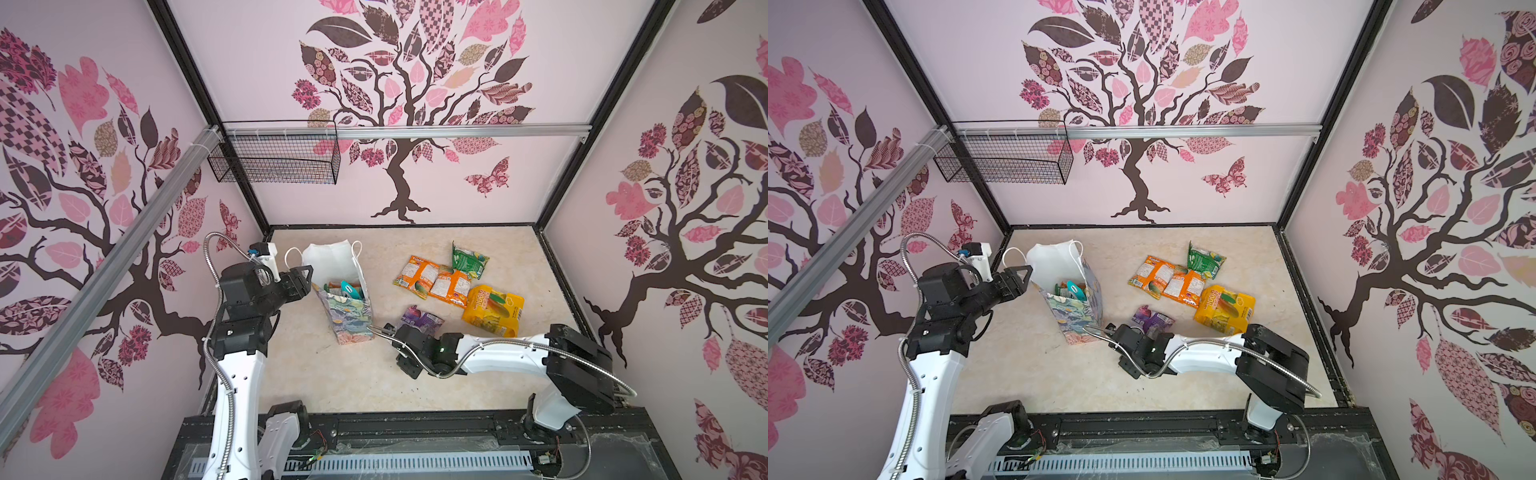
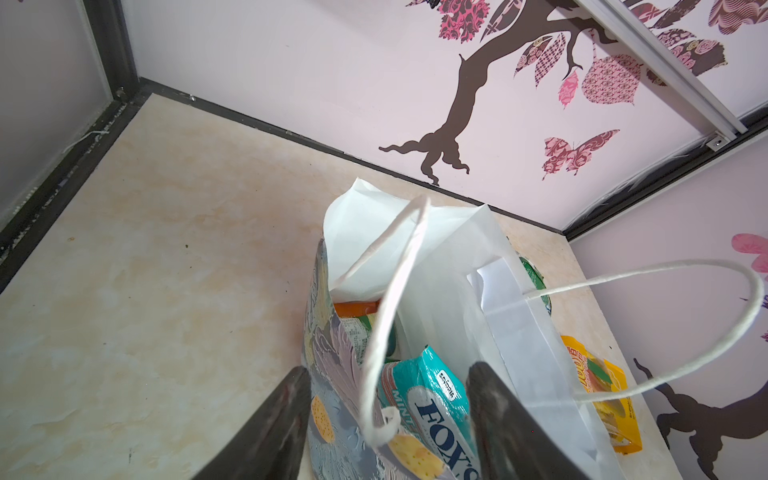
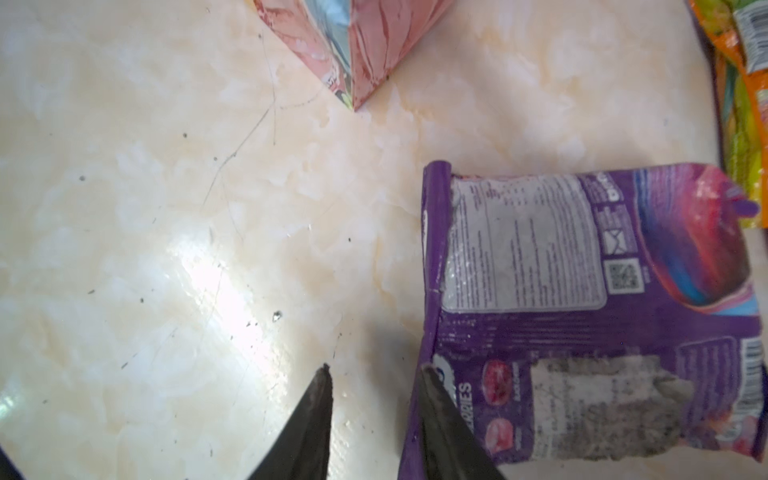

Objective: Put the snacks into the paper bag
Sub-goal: 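Lower the right gripper onto the purple packet's edge nearest the bag, then close the right gripper on the purple packet's edge, then lift the purple packet upward with the right gripper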

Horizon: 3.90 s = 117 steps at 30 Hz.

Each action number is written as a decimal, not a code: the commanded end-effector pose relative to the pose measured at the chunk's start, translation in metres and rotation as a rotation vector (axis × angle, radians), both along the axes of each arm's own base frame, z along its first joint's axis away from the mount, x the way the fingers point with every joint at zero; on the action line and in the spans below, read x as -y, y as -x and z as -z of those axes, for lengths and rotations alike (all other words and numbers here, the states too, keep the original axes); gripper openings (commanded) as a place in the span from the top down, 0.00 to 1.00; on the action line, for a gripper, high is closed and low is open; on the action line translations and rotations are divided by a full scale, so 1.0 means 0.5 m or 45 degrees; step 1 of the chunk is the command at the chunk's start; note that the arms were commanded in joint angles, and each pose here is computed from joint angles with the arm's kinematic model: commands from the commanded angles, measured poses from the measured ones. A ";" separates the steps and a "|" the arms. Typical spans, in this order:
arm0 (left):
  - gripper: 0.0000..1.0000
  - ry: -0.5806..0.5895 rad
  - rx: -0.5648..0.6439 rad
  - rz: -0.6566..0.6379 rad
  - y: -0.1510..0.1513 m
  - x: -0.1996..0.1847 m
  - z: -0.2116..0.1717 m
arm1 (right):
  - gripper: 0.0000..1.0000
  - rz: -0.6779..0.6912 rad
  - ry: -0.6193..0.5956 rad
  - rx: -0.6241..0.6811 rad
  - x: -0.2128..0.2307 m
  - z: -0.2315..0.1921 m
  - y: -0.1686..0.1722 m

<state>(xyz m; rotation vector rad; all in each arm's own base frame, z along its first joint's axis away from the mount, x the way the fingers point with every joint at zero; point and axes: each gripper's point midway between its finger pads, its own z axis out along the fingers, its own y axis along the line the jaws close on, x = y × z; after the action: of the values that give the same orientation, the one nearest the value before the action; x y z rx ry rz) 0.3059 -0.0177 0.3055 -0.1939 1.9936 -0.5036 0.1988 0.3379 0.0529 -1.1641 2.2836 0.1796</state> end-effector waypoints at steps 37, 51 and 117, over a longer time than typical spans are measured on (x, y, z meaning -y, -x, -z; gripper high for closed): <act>0.37 -0.006 0.014 -0.004 -0.002 -0.004 0.006 | 1.00 0.050 0.100 0.202 -0.033 0.022 -0.075; 0.37 -0.005 0.018 0.000 -0.001 -0.003 0.005 | 1.00 0.106 -0.367 -0.170 0.002 -0.107 -0.070; 0.85 -0.008 0.036 0.003 0.003 -0.001 -0.001 | 1.00 -0.220 -1.440 0.192 -0.013 -0.886 -0.071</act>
<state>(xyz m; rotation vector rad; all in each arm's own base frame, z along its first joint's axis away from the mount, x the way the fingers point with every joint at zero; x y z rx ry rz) 0.3054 -0.0178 0.3096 -0.1847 1.9737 -0.5006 0.2533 0.3441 0.4460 -0.6618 1.6334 1.1461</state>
